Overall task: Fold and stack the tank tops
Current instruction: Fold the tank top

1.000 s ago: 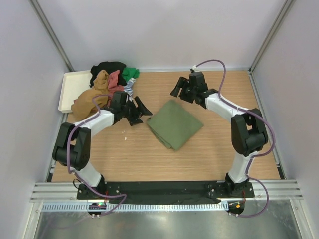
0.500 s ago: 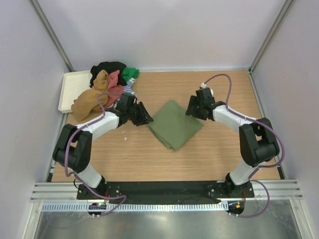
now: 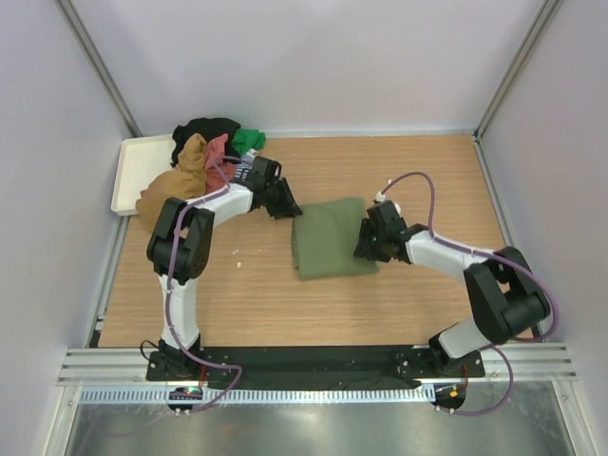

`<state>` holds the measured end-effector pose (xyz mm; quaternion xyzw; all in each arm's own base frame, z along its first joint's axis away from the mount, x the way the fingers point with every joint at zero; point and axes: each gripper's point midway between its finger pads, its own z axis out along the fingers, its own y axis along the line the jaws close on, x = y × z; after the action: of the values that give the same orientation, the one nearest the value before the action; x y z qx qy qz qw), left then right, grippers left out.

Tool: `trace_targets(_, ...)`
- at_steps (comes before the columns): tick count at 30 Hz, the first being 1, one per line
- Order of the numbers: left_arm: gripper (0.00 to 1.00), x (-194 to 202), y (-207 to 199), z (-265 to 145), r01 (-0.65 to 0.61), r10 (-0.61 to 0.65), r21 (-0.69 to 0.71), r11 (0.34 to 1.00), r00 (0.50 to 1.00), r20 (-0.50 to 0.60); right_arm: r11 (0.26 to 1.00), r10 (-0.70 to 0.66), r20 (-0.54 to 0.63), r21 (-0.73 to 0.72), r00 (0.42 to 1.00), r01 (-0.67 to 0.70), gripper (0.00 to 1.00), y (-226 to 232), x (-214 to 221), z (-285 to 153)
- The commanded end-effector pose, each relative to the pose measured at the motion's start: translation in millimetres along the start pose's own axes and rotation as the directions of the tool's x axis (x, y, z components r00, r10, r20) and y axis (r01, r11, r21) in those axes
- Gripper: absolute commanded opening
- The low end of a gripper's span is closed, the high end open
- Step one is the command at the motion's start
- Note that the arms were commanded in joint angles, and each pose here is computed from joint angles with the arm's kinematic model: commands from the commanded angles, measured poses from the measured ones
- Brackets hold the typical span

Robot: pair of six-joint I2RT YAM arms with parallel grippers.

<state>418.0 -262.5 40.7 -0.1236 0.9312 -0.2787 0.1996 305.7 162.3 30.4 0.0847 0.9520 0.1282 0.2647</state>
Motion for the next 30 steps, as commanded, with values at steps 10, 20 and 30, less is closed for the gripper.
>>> trace_targets(10,0.54,-24,-53,-89,-0.143,0.132,0.058,0.988,0.979,0.157,0.996,0.067,0.244,-0.072,0.967,-0.05,0.48,5,-57,-77)
trace_targets(20,0.44,75,-114,-100,-0.212,0.211,0.302,0.929,0.977,0.038,0.808,0.084,0.177,-0.588,0.981,0.037,0.06,127,-118,-77)
trace_targets(30,0.38,117,-74,-64,-0.157,0.177,0.309,0.938,0.984,-0.037,0.612,0.1,-0.045,-0.785,0.994,-0.097,0.01,175,-120,-10)
